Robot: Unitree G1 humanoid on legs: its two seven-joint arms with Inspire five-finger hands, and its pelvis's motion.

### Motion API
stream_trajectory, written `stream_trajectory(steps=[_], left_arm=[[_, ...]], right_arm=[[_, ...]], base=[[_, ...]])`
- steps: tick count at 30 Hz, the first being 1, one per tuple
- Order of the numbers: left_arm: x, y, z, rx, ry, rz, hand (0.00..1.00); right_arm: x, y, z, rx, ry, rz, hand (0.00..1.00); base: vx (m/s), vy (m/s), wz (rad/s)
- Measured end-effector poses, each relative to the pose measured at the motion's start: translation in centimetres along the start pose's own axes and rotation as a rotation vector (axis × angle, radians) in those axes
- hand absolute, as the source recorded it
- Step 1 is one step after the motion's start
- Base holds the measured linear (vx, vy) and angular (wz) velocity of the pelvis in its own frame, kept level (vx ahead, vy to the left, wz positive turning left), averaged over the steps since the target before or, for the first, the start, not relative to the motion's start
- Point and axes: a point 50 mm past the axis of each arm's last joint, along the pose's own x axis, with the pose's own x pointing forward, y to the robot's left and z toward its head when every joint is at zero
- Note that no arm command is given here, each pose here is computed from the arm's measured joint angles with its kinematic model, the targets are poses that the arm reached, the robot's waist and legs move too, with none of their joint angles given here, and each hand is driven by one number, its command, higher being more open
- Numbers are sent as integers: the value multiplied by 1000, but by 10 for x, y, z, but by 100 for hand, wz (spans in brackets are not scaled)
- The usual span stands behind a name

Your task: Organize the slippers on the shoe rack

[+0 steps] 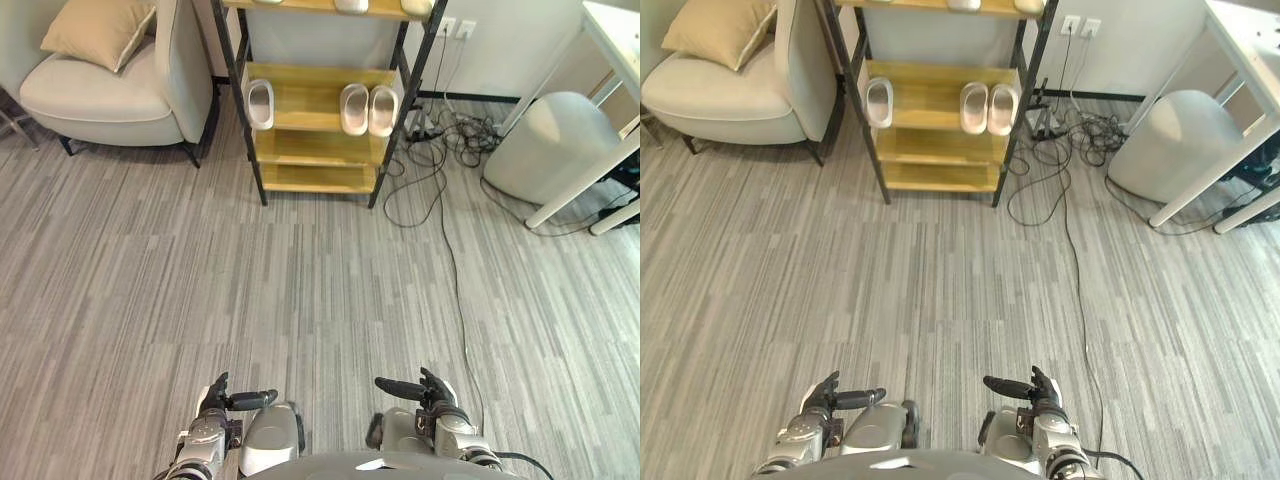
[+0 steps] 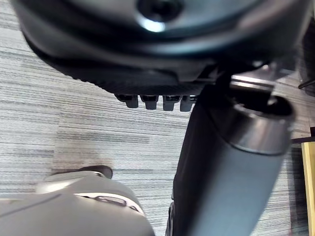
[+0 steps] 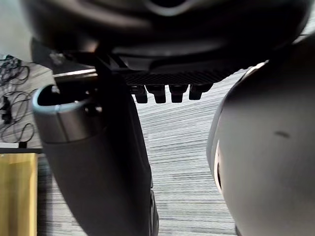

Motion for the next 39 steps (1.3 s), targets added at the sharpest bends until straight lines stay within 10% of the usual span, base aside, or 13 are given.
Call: stream_trajectory(steps=[39], left_arm=[[-2, 2, -11, 65, 30, -7, 100]], right_arm=[[-2, -10, -14, 9, 46, -27, 100]], base=[[384, -46, 9]])
